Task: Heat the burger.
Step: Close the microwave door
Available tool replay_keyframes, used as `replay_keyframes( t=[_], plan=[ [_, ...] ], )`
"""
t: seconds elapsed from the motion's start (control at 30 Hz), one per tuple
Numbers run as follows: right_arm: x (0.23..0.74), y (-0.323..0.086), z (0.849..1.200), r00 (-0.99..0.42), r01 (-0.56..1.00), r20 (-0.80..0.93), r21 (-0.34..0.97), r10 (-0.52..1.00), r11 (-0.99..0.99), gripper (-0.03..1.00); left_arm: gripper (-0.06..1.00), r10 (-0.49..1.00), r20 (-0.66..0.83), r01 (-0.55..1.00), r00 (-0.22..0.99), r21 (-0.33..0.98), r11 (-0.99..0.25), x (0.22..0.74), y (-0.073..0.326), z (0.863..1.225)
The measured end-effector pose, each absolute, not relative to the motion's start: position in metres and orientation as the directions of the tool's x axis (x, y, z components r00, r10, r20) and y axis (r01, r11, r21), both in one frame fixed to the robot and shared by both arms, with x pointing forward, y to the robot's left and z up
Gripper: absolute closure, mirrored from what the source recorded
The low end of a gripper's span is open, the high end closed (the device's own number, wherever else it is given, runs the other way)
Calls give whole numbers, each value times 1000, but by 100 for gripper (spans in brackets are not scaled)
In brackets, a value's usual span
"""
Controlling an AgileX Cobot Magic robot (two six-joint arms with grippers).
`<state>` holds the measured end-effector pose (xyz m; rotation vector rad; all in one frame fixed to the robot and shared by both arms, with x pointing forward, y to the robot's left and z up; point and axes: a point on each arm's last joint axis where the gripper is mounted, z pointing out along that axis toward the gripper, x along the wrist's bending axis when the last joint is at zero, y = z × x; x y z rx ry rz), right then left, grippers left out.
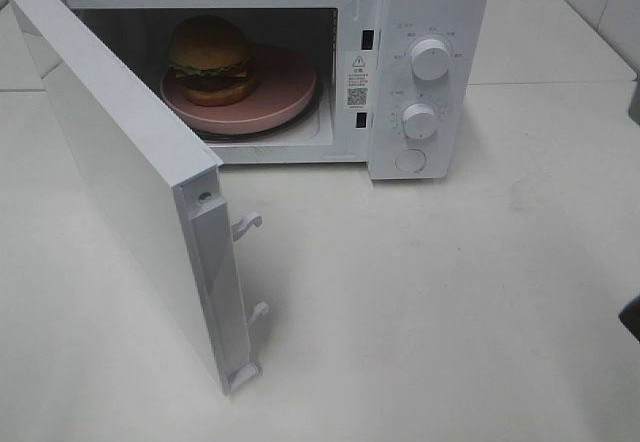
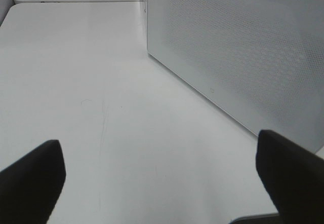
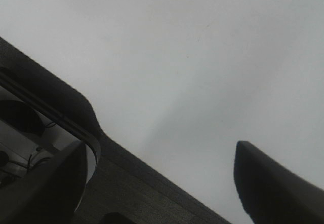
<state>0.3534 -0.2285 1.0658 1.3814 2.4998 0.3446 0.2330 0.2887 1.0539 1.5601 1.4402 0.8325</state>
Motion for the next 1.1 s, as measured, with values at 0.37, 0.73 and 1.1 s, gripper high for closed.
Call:
replay_keyframes(
  t=[0.37,0.73,1.1],
  plan=[
    [319,-254,1059,-484,778,-94,408,870,478,20,1,990,-67,437,121,900,7,233,289,1054],
    [296,-289,1053,-233,815,-66,530,970,232,20,1,990,-67,437,121,900,7,233,289,1054],
    [265,-301,1046,-45,711,18,703,999,19,20,1,990,-67,437,121,900,7,233,289,1054]
  ],
)
